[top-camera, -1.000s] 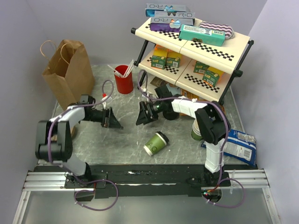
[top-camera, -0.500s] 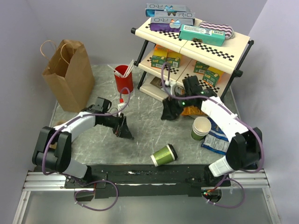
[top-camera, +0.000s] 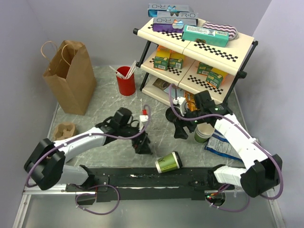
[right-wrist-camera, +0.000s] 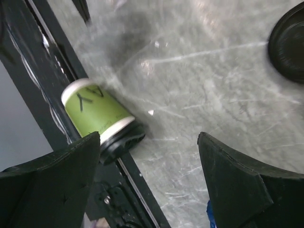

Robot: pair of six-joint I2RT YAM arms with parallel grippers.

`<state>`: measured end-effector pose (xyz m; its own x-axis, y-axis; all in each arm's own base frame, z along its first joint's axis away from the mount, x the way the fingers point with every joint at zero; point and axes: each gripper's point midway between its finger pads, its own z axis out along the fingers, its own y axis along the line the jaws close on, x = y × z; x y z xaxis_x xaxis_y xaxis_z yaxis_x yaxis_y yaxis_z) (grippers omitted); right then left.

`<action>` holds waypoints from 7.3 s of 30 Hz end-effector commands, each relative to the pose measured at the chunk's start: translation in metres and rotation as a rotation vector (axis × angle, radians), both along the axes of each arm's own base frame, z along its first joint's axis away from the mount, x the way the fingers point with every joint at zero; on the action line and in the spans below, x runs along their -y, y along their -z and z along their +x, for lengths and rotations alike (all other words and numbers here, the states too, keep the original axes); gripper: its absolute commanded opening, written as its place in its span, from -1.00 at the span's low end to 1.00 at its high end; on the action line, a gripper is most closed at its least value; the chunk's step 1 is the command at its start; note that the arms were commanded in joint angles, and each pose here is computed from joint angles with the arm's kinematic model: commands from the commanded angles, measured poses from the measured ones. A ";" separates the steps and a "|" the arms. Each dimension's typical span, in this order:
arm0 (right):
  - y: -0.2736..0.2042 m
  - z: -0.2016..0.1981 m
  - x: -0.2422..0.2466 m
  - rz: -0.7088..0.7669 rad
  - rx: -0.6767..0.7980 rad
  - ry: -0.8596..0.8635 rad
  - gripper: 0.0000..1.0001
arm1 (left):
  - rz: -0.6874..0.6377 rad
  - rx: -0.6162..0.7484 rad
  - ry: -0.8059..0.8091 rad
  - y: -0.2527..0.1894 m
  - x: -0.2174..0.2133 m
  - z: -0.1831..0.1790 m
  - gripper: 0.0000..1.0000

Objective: Pack the takeout coffee

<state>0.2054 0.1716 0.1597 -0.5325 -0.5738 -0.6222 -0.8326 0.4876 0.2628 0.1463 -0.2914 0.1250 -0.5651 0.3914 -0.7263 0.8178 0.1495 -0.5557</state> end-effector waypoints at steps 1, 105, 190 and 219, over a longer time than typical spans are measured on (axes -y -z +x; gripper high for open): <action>-0.051 0.030 -0.002 0.074 0.108 0.127 0.82 | 0.015 0.221 0.002 -0.018 0.040 0.023 0.94; -0.137 0.108 -0.051 0.273 0.065 0.204 0.99 | -0.301 0.807 -0.373 -0.075 0.043 0.124 0.33; 0.057 0.141 -0.106 -0.063 -0.291 0.251 0.82 | -0.135 0.743 -0.223 0.031 -0.009 0.070 0.99; -0.071 0.113 -0.094 0.247 -0.175 0.079 0.92 | -0.157 0.518 -0.544 -0.121 -0.051 0.091 0.99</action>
